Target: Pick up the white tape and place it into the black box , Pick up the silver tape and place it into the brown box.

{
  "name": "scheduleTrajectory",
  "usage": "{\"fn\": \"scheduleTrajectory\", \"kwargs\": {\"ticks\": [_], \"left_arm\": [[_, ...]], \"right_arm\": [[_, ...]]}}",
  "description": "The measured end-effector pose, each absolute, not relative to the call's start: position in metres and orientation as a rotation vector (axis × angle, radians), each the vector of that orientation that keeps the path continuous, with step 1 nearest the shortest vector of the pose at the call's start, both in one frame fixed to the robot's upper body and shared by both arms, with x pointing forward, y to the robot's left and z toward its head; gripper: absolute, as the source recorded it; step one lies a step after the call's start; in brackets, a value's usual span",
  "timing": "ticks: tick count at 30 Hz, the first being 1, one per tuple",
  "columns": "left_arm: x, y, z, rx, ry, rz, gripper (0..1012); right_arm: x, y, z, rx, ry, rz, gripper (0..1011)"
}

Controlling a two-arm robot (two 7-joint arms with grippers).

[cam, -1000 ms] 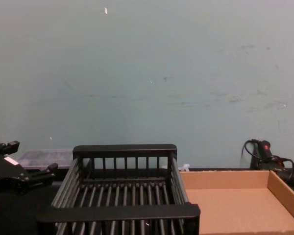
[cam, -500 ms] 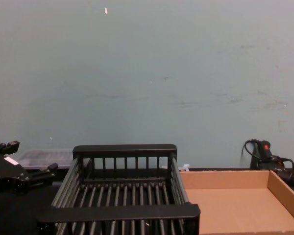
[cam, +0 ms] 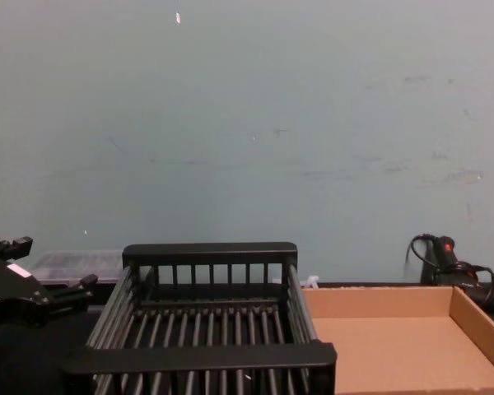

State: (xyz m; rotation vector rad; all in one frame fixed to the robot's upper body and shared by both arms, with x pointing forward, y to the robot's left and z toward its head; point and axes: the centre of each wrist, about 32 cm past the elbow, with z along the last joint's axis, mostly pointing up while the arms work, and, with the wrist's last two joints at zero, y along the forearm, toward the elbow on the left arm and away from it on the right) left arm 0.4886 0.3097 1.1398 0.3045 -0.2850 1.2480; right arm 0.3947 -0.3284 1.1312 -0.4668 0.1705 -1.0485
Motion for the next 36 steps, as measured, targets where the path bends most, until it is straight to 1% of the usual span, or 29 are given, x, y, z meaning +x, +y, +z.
{"fn": "scheduleTrajectory", "kwargs": {"ticks": [14, 19, 25, 32, 36], "left_arm": [[0.4886, 0.3097, 1.1398, 0.304, -0.285, 1.248, 1001], [0.4886, 0.3097, 1.1398, 0.304, -0.285, 1.248, 1001], [0.4886, 0.3097, 1.1398, 0.304, -0.285, 1.248, 1001], [0.4886, 0.3097, 1.1398, 0.305, -0.285, 1.248, 1001], [0.4886, 0.3097, 1.1398, 0.304, -0.285, 1.248, 1001]], "right_arm": [[0.3909, -0.3309, 1.1321, -0.385, 0.14, -1.009, 80], [0.3901, -0.3325, 1.1336, -0.34, 0.129, -0.993, 80], [0.3892, -0.3339, 1.1362, -0.244, 0.117, -0.984, 80], [0.3893, -0.3343, 1.1374, -0.18, 0.106, -0.99, 80], [0.3901, -0.3329, 1.1381, -0.165, 0.103, -1.004, 80]]}}
